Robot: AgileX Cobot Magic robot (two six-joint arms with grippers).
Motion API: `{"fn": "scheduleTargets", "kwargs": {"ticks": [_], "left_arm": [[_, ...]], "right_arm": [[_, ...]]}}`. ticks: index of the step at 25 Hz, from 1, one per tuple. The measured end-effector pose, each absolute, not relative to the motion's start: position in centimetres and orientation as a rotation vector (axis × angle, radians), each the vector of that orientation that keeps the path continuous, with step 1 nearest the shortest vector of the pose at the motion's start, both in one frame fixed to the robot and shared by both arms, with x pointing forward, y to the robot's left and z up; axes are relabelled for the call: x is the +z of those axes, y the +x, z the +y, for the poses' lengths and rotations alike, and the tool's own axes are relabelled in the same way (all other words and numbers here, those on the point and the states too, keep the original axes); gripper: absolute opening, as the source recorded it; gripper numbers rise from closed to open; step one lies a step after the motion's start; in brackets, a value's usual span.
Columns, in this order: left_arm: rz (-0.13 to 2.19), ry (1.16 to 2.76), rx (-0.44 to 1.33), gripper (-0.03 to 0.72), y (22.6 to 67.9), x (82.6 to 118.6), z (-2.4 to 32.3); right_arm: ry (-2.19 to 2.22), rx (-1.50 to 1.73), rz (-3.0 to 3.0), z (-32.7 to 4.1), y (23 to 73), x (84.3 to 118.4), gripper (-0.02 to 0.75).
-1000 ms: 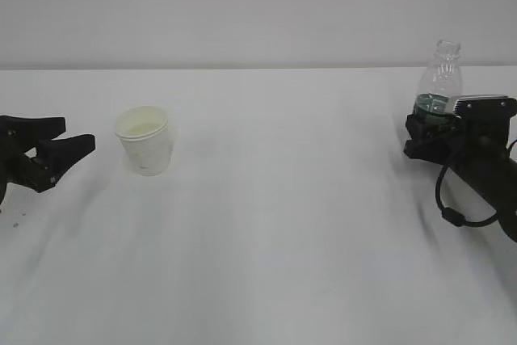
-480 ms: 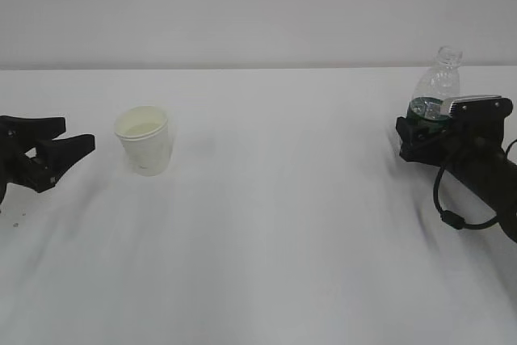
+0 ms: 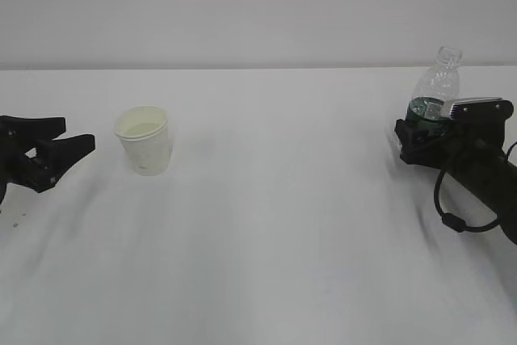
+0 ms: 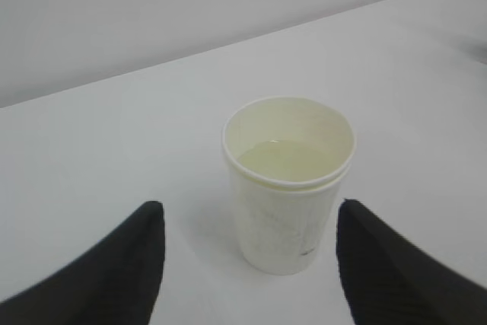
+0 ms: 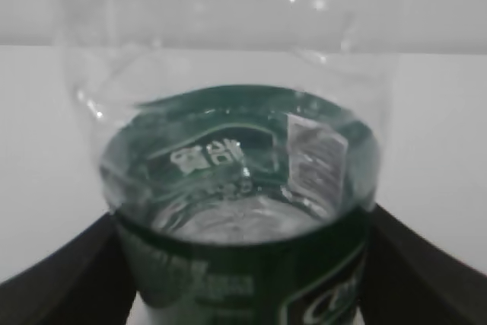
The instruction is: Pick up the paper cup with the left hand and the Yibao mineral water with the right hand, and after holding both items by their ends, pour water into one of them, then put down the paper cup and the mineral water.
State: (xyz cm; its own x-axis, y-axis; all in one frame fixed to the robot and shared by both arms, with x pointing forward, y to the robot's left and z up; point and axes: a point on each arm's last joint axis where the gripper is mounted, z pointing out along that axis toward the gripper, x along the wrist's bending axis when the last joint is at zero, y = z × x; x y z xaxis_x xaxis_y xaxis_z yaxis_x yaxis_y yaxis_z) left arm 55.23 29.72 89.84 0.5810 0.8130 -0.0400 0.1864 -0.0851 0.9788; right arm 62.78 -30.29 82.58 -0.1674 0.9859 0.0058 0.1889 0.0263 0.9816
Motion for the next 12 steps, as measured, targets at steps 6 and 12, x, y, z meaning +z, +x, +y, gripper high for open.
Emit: {"fn": "scheduleTargets", "kwargs": {"ticks": [6,12], "left_arm": [[0.859,1.604,0.646,0.502,55.23,89.84,29.72],[0.859,1.604,0.646,0.502,55.23,89.84,29.72]], "right_arm": [[1.277,1.221,1.493,-30.27,62.23,82.25,0.605],[1.271,1.224,1.481,-30.33,62.04,82.99,0.605]]}}
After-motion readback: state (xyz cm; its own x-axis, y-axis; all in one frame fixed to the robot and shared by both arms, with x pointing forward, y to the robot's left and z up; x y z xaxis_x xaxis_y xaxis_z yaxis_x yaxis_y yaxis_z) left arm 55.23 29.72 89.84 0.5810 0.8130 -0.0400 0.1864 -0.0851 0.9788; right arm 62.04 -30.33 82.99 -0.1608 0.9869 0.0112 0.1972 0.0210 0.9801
